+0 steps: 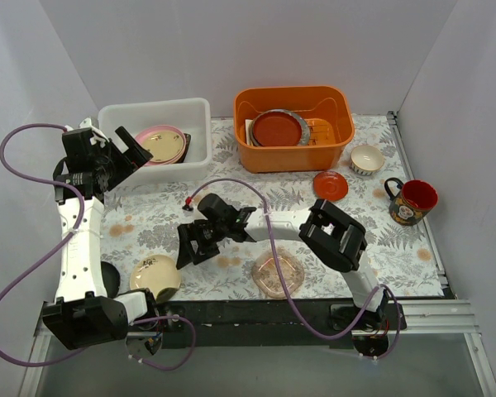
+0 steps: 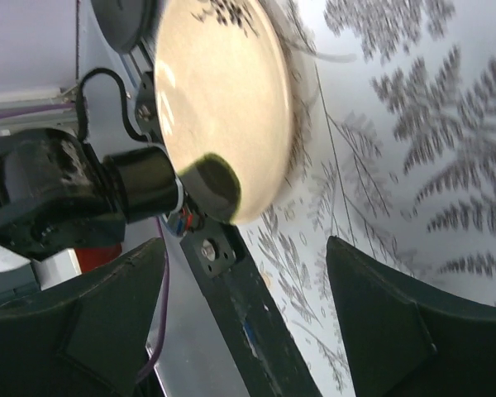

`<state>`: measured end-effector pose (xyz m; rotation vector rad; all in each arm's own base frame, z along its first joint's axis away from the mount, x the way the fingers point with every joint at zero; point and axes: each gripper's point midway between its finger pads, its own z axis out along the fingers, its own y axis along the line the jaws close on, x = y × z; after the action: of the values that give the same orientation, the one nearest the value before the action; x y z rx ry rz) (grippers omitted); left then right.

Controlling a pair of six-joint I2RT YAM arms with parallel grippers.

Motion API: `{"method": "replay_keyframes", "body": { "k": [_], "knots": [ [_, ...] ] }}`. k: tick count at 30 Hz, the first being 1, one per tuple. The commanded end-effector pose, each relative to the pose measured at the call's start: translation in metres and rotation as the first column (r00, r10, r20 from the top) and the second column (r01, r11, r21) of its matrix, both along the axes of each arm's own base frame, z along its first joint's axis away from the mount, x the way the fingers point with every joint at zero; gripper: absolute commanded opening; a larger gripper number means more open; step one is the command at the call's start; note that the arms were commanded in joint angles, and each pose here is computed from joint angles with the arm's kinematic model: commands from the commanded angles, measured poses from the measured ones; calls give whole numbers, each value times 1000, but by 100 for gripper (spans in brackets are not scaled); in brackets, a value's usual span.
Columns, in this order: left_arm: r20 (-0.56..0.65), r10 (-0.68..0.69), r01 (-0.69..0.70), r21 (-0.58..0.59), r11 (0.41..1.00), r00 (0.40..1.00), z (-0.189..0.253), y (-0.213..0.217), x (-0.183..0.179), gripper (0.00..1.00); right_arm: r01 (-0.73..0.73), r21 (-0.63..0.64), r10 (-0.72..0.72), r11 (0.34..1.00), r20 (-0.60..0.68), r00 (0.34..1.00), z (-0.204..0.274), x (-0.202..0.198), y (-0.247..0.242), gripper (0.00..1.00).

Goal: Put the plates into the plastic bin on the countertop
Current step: Pick up the plate from the corner of the board.

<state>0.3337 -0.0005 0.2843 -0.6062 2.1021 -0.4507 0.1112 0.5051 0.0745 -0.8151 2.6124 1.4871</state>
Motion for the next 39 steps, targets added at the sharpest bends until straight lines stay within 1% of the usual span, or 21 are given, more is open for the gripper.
{"method": "replay_keyframes", "body": {
  "k": [1, 2, 7, 9, 10, 11, 12, 20, 28, 31, 34, 36, 39],
  "knots": [
    [9, -1, 1, 15, 1000, 1000, 5, -1, -8, 98, -10, 100, 8, 995, 20, 1000, 31, 11, 33, 85],
    [12, -2, 2, 14, 1000, 1000, 5, -1, -8, 98, -9, 99, 8, 995, 17, 1000, 30, 11, 36, 82],
    [12, -8, 8, 10, 1000, 1000, 4, -3, -8, 98, 2, 65, -3, 998, 10, 1000, 15, 16, 42, 77],
    [17, -15, 14, 7, 1000, 1000, 5, -4, -8, 98, -3, 55, 3, 999, -6, 1000, 7, 15, 43, 72],
    [13, -18, 18, 3, 1000, 1000, 3, -5, -8, 98, -5, 54, 5, 999, -15, 1000, 6, 15, 45, 71],
    [16, -19, 19, 3, 1000, 1000, 4, -5, -7, 98, -6, 48, 7, 999, -23, 1000, 4, 14, 46, 67],
    [17, -18, 18, 4, 1000, 1000, 4, -5, -8, 98, -6, 39, 8, 999, -29, 1000, -1, 13, 46, 65],
    [18, -31, 31, -2, 1000, 999, 2, -7, -7, 98, -8, 9, 8, 1000, -29, 1000, -11, 12, 51, 65],
    [17, -39, 39, -9, 999, 999, 0, -9, -8, 98, -41, 5, 41, 999, -59, 997, -19, 0, 58, 63],
    [24, -55, 55, 3, 998, 998, 1, -9, -7, 98, -46, -2, 46, 999, -65, 997, -22, -2, 57, 57],
    [21, -54, 54, 7, 999, 998, 0, -9, -7, 98, -50, -10, 49, 999, -69, 996, -25, -4, 57, 54],
    [27, -61, 61, -2, 998, 998, 2, -11, -7, 98, -51, -26, 49, 998, -75, 996, -30, -5, 56, 49],
    [26, -64, 65, -13, 998, 998, 0, -13, -6, 98, -61, -48, 57, 997, -78, 995, -35, -8, 55, 47]
  ]
}}
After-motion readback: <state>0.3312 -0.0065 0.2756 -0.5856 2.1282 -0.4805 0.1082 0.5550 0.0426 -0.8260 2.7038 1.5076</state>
